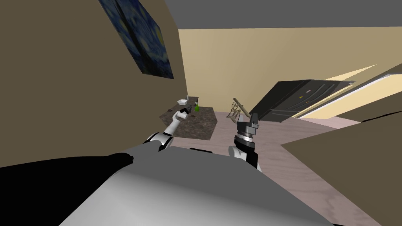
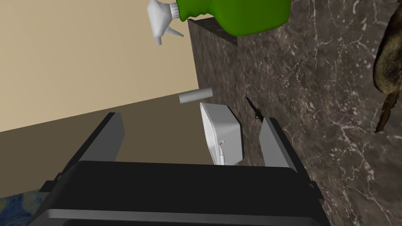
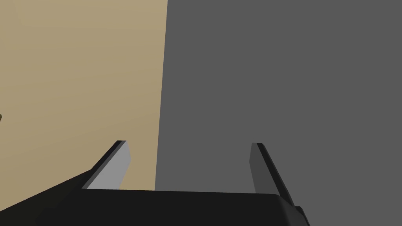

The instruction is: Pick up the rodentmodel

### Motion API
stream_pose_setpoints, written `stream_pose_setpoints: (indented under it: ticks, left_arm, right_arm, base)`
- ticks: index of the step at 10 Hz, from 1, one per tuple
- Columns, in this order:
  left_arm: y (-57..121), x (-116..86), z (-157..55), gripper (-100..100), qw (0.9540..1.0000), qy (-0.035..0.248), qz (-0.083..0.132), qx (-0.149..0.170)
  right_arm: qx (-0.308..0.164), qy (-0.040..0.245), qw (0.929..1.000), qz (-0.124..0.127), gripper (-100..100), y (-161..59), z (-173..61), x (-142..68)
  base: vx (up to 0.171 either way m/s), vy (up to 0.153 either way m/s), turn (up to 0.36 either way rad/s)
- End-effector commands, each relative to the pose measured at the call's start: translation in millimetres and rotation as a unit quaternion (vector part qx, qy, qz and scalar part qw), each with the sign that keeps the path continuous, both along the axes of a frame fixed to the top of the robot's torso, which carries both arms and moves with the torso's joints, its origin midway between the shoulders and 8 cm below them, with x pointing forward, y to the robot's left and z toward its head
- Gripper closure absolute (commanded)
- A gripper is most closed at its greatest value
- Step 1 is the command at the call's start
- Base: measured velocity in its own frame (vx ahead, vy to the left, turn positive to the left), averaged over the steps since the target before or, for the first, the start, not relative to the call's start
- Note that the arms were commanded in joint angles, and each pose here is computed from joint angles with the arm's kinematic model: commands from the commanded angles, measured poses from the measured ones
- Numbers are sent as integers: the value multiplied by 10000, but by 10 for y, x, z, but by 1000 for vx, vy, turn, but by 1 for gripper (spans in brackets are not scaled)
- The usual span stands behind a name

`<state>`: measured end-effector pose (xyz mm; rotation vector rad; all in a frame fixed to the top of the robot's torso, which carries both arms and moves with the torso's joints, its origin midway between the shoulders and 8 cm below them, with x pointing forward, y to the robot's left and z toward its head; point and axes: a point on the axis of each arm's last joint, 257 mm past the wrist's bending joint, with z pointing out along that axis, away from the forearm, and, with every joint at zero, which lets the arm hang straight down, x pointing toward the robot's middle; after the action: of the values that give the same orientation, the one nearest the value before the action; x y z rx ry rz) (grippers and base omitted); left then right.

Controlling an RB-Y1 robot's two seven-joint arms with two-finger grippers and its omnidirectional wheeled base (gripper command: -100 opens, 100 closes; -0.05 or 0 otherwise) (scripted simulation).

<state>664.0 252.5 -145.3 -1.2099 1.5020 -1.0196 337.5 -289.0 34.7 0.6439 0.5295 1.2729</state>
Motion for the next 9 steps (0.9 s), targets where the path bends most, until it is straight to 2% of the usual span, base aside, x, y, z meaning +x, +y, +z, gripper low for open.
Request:
stream_pose_setpoints:
  ticks: [1,2,3,4,5,6,7,8,9]
  left_arm:
    - [58,32,-164,-100,9995,287,80,33]
    - [82,29,-222,-100,9993,346,104,36]
    - [88,91,-230,-100,9983,556,140,66]
    - [151,67,-391,-100,9969,753,209,78]
    - [141,132,-342,-100,9960,866,219,95]
    - [203,86,-514,-100,9932,1119,295,113]
    - [223,78,-561,-100,9926,1167,315,114]
    - [231,117,-557,-100,9902,1348,345,131]
    - [297,63,-727,-100,9864,1582,421,143]
  right_arm:
    - [0,0,10000,0,0,0,0,0]
    - [0,0,10000,0,0,0,0,0]
    - [0,0,10000,0,0,0,0,0]
    - [0,0,10000,0,0,0,0,0]
    - [0,0,10000,0,0,0,0,0]
    - [0,0,10000,0,0,0,0,0]
    - [0,0,10000,0,0,0,0,0]
    - [0,0,10000,0,0,0,0,0]
    - [0,0,10000,0,0,0,0,0]
  base:
    - [24,-38,24]
    - [13,-20,2]
    - [27,-29,33]
    - [31,-38,17]
    - [43,-44,22]
    - [47,-36,13]
    - [21,-20,1]
    - [47,-25,17]
    - [43,-28,7]
